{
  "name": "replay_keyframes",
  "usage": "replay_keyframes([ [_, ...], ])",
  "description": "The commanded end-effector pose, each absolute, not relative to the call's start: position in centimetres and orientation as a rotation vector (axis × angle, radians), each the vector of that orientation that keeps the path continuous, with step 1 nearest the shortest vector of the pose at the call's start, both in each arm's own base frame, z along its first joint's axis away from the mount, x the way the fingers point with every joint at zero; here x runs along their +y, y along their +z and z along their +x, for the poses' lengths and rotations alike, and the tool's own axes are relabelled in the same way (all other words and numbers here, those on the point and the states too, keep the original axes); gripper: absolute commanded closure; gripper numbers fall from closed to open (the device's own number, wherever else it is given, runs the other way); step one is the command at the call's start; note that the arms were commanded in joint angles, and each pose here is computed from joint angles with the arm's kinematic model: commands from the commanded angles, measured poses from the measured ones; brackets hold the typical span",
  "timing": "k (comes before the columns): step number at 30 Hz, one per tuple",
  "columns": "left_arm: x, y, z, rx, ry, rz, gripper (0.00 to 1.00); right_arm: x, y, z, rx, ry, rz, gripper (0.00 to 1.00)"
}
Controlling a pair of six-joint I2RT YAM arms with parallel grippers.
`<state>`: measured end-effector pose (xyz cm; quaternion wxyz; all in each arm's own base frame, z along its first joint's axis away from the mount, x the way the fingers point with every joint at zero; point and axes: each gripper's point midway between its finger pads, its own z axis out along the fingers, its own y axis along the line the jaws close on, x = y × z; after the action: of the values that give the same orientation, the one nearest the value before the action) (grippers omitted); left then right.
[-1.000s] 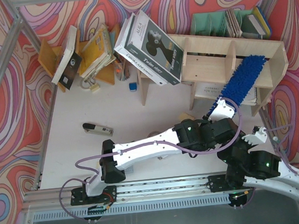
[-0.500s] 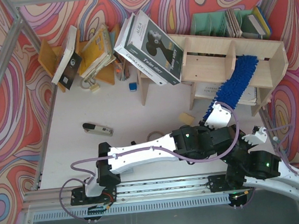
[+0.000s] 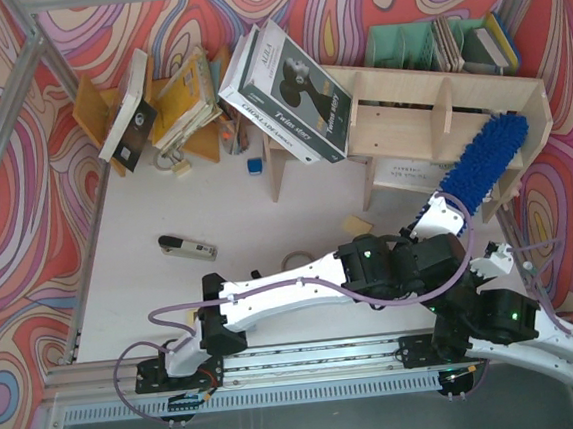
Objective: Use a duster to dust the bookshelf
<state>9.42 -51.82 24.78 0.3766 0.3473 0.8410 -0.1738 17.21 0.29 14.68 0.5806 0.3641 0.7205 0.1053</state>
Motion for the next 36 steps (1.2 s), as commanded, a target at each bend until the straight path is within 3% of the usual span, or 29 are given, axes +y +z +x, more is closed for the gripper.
replay_keyframes([
  [1, -54.2, 24.9, 6.4, 2.116, -0.576, 0.986, 1.00, 0.1, 15.3, 17.5, 1.642, 0.251, 0.866, 0.01],
  [24, -45.0, 28.1, 7.2, 1.975, -0.416, 0.885, 1.00, 0.1, 15.4, 17.5, 1.644, 0.244, 0.858, 0.01],
  [36, -38.0, 26.5, 7.1, 1.973, -0.387, 0.814, 1.00, 0.8, 16.4, 17.7, 1.647, 0.295, 0.811, 0.01],
])
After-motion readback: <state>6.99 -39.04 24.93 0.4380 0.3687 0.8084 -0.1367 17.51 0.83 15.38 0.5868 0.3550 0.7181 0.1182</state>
